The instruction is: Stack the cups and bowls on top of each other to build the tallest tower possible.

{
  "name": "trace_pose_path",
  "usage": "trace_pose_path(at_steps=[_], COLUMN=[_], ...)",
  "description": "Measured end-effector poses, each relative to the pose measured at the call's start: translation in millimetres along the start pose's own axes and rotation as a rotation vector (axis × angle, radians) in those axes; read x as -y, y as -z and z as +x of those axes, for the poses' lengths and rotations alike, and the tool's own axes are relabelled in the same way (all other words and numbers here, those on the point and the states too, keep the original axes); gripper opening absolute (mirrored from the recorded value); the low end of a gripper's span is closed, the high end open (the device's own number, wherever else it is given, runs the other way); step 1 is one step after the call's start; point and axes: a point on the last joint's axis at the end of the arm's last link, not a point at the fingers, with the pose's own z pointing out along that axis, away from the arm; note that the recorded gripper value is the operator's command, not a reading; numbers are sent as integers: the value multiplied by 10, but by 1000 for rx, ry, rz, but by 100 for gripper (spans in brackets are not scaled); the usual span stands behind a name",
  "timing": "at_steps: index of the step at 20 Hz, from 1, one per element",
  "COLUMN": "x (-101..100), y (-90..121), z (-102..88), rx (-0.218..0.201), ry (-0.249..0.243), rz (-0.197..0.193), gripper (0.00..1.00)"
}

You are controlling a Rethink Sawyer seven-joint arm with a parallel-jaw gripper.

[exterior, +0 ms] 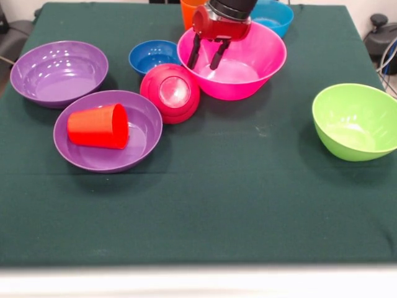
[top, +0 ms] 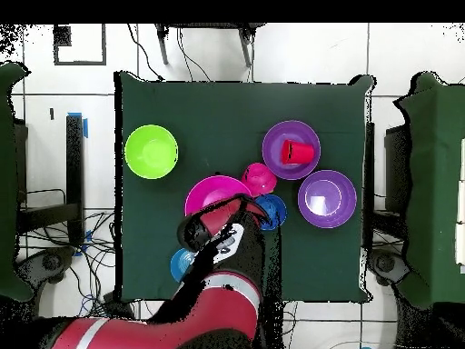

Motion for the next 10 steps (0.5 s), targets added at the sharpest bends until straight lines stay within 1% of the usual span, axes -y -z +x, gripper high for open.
trace_pose_path(at_steps=[2, 4, 8, 10], x=[68, 160, 329, 370], y=[34, 83, 200, 234], z=[-29, -51, -62, -64], rx=[3, -5, -41, -51], ry=[-16, -37, -70, -78], rz=[-2, -5, -5, -4], gripper=[100, 100, 100, 100])
